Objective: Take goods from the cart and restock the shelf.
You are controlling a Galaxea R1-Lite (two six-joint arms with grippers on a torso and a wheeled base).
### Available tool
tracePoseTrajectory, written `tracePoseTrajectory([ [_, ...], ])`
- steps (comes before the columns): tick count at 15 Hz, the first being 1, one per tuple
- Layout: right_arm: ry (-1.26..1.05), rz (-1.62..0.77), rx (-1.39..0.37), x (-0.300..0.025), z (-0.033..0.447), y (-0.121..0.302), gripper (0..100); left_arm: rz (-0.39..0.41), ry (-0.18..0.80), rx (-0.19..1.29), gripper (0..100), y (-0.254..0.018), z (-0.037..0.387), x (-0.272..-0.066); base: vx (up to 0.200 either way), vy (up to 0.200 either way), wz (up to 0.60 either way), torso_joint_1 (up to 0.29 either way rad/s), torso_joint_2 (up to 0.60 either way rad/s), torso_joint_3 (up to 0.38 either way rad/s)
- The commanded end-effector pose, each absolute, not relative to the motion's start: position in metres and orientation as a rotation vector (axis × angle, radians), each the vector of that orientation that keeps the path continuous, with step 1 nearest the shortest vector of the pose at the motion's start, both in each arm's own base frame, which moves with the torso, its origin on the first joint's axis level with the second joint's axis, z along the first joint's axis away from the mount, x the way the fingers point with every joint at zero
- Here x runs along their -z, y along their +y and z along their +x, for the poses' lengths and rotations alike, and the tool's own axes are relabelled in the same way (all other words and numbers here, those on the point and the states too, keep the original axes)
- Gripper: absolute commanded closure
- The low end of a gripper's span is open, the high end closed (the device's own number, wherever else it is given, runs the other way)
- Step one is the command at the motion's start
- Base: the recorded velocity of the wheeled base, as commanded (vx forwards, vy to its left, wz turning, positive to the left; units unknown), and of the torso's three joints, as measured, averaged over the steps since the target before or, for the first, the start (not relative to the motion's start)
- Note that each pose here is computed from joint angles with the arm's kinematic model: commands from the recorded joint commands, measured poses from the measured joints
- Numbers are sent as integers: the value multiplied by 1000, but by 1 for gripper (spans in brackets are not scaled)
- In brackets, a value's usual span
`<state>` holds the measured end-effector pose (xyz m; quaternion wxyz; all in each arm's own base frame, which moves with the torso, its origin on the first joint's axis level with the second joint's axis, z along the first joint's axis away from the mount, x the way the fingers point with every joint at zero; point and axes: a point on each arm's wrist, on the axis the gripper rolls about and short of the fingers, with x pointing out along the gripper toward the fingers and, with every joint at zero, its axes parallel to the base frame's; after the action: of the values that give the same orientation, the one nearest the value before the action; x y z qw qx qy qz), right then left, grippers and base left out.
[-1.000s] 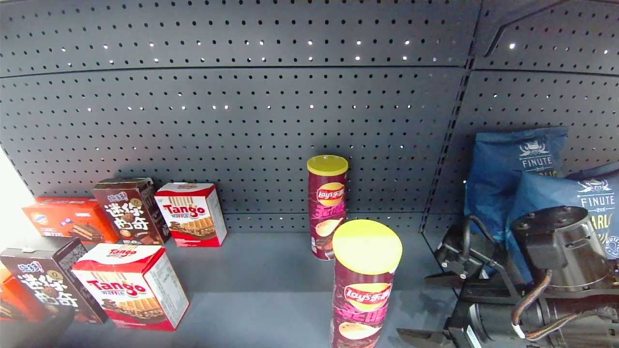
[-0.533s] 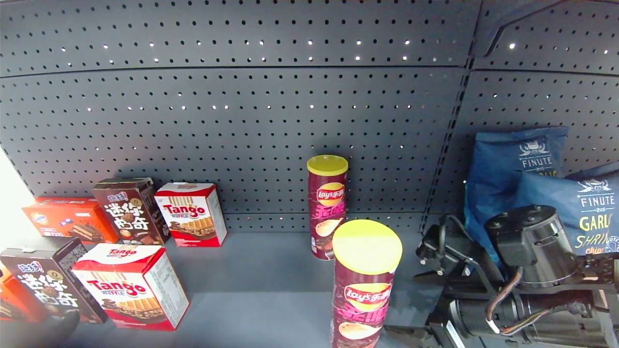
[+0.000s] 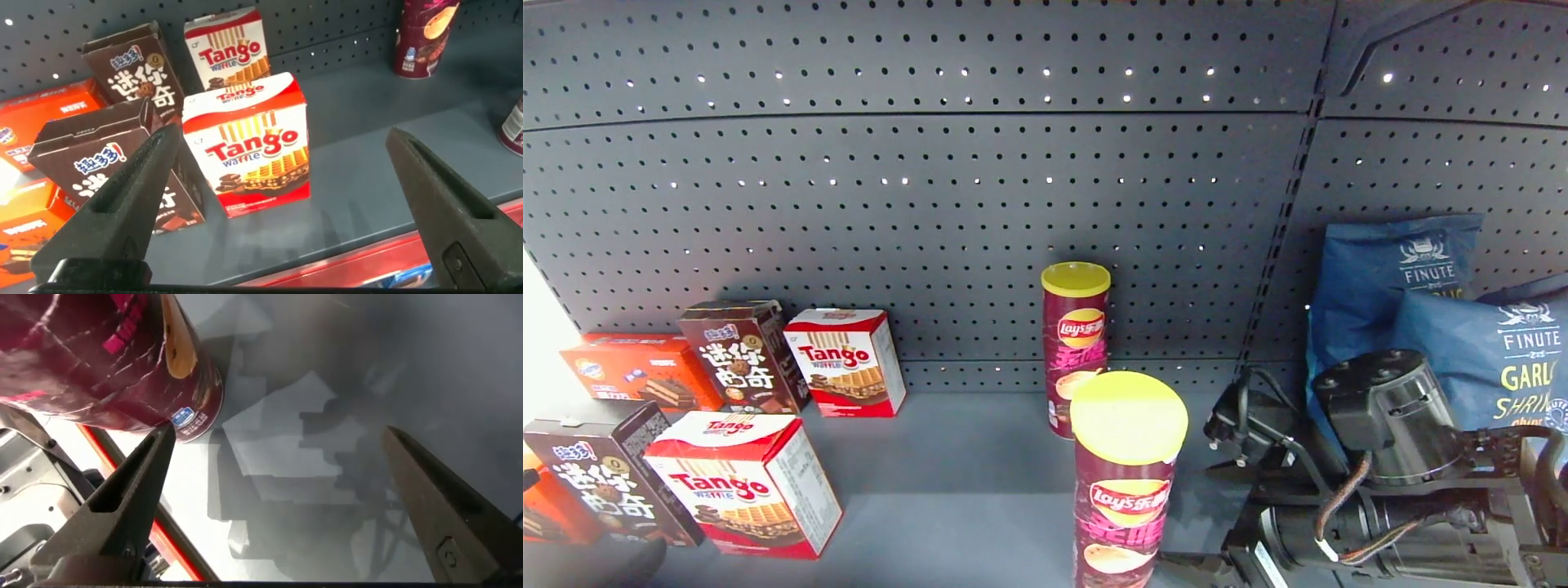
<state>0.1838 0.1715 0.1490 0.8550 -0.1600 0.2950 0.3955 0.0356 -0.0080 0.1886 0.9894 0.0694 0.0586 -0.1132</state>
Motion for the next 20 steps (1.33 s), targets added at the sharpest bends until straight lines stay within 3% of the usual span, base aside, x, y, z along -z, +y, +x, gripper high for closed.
tracePoseTrajectory([
  [1, 624, -340, -838, -148, 186, 176, 0, 139, 114, 227, 0, -8, 35, -188, 0, 0, 0, 0, 0, 0],
  [20, 633, -352, -855, -143, 195, 192, 0, 134, 116, 228, 0, -7, 31, -183, 0, 0, 0, 0, 0, 0],
])
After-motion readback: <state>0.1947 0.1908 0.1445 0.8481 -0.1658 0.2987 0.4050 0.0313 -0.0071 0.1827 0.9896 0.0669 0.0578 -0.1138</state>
